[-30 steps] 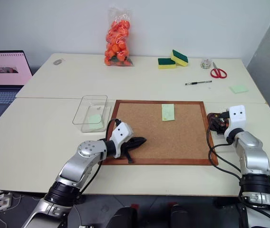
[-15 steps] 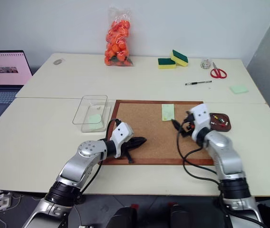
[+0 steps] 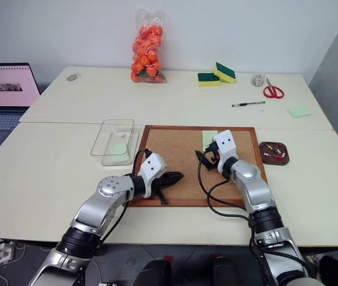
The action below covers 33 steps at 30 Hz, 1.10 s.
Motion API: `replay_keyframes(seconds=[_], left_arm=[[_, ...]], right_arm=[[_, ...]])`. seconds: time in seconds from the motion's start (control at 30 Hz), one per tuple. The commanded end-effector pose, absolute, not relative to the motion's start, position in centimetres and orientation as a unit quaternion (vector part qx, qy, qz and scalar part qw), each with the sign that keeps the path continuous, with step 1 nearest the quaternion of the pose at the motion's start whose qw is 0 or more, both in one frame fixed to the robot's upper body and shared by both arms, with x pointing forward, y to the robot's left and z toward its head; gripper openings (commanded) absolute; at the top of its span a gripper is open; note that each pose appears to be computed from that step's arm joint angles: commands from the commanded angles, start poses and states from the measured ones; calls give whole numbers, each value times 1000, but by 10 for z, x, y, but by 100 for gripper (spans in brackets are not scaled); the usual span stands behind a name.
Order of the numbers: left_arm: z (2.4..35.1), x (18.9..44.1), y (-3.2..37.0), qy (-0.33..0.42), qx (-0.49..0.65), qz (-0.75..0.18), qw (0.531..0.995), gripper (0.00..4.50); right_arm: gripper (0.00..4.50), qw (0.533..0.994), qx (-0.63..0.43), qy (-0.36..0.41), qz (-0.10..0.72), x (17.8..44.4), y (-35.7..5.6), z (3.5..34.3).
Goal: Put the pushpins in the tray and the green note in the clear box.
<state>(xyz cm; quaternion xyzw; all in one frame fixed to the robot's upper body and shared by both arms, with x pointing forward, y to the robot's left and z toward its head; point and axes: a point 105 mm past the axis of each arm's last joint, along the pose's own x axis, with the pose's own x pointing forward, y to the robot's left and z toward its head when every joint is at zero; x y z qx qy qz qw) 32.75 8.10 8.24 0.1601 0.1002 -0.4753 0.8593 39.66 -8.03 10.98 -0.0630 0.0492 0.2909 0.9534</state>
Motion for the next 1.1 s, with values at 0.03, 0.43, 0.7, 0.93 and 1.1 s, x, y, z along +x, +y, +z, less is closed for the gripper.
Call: replay_keyframes(seconds=[0.03,0.43,0.7,0.93,1.1], left_arm=[[69,321,78,126,161,-487,849,0],[68,320,78,127,161,-486,850,0],[68,319,78,128,160,-485,850,0],[68,319,78,129,161,-486,849,0],[67,318,78,129,161,-488,848,0]], right_arm=[[345,956,-70,22,283,403,-80,124],[85,958,-62,25,278,407,-78,123],[2,958,-63,26,278,407,-78,123],[2,959,-42,2,282,405,-76,136],[2,958,-30,-33,283,401,-75,153]])
